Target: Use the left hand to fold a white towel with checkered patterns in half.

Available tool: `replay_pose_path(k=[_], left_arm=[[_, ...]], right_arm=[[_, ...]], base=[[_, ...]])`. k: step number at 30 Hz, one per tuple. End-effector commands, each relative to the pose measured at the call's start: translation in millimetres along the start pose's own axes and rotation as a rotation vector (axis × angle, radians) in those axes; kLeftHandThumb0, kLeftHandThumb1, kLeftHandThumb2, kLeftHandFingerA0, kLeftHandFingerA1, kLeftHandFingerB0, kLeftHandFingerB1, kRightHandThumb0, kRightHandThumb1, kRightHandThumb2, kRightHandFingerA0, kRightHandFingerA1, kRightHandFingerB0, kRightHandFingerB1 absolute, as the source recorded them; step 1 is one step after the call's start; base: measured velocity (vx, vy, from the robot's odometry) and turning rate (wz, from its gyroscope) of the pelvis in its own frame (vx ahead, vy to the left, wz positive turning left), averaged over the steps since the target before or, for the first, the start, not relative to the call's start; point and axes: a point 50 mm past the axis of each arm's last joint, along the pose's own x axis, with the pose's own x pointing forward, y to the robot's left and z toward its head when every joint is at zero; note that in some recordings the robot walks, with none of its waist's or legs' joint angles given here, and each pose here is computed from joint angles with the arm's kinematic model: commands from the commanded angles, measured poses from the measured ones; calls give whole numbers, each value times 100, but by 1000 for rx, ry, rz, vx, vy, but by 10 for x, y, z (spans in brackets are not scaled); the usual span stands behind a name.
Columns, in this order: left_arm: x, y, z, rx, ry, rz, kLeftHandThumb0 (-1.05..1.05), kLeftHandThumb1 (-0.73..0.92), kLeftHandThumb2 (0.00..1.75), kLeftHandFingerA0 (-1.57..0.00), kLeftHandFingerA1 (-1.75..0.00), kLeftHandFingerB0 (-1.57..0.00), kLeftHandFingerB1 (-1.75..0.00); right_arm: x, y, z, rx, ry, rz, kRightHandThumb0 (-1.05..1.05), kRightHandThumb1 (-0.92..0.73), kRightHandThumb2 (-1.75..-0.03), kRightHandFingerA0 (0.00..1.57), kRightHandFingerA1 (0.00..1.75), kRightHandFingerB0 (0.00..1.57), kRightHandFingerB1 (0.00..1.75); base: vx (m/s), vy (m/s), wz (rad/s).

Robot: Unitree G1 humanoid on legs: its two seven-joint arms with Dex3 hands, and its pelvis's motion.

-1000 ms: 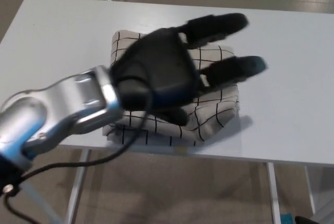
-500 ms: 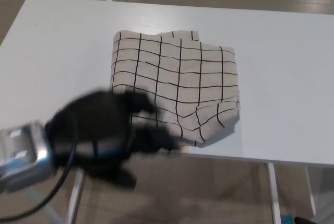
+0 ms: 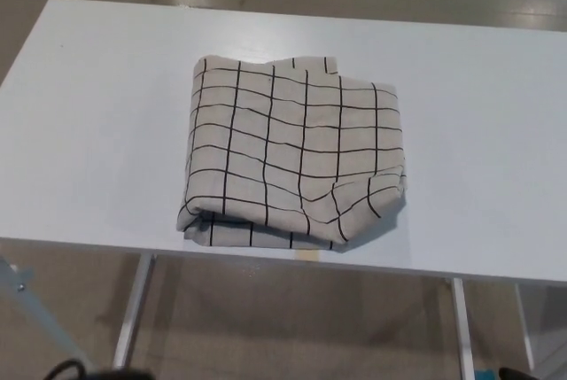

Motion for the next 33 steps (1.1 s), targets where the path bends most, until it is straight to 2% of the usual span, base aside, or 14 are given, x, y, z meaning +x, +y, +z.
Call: replay_pose_path(k=[1, 2, 3, 4, 5, 6, 7, 11, 12, 16, 17, 22, 23, 33], left_arm=[[-622, -835, -170, -1406, 346, 504, -55, 39, 72, -100, -65, -86, -58], [-595, -1005, -296, -1414, 431, 543, -57, 41, 73, -97, -62, -83, -57], [-580, -1092, -358, -1419, 475, 566, -47, 46, 55, -101, -53, -86, -48], [-580, -1092, -358, -1419, 475, 566, -47, 46, 55, -101, -53, -86, -48], [-553, -1202, -462, -1403, 547, 603, -47, 49, 56, -87, -48, -77, -45], [-524, -1286, -529, -1397, 599, 627, -47, 49, 56, -87, -48, -77, -45], [-482, -1373, -626, -1373, 692, 646, -48, 49, 56, -70, -44, -66, -41], [-397, -1566, -840, -1309, 928, 699, -54, 48, 56, -54, -39, -53, -37], [-382, -1609, -892, -1324, 972, 731, -55, 48, 55, -51, -38, -49, -36], [-348, -1684, -996, -1388, 1065, 856, -55, 46, 55, -51, -39, -49, -36], [-345, -1696, -1009, -1392, 1082, 875, -54, 46, 55, -50, -39, -48, -36], [-360, -1703, -1068, -1377, 1137, 913, -52, 46, 55, -50, -39, -46, -36], [-364, -1704, -1076, -1371, 1146, 915, -57, 39, 71, -44, -47, -39, -44], [-364, -1779, -1074, -1341, 1189, 875, -55, 40, 70, -42, -47, -34, -41]], right_arm=[[-190, -25, -193, 23, 121, 6, -45, -82, -64, 47, 53, 52, 52], [-210, -23, -209, 21, 130, 13, -46, -82, -64, 47, 52, 52, 52], [-220, -22, -218, 20, 135, 16, -46, -82, -64, 47, 51, 52, 52], [-220, -22, -218, 20, 135, 16, -46, -82, -64, 47, 51, 52, 52], [-223, -20, -223, 21, 136, 19, -46, -82, -64, 46, 49, 51, 51], [-225, -19, -227, 22, 137, 21, -46, -82, -64, 46, 49, 51, 51], [-223, -17, -230, 23, 138, 23, -46, -82, -64, 41, 46, 51, 52], [-239, -11, -241, 16, 137, 21, -46, -81, -64, 39, 46, 51, 53], [-235, -16, -241, 12, 137, 24, -45, -64, -101, 32, 57, 48, 64], [-202, 2, -216, -4, 126, 12, -44, -65, -101, 32, 57, 47, 64], [-189, 8, -210, -5, 123, 11, -44, -82, -64, 41, 45, 51, 52], [-129, 17, -174, -10, 108, 4, -43, -83, -64, 42, 46, 51, 51], [-119, 20, -169, -12, 106, 4, -43, -82, -64, 42, 46, 51, 51], [-137, 28, -181, 20, 114, 21, -43, -82, -64, 41, 47, 52, 53]], base=[[0, 0, 0], [0, 0, 0], [0, 0, 0], [0, 0, 0], [0, 0, 0], [0, 0, 0], [0, 0, 0], [0, 0, 0], [0, 0, 0], [0, 0, 0], [0, 0, 0], [0, 0, 0], [0, 0, 0], [0, 0, 0]])
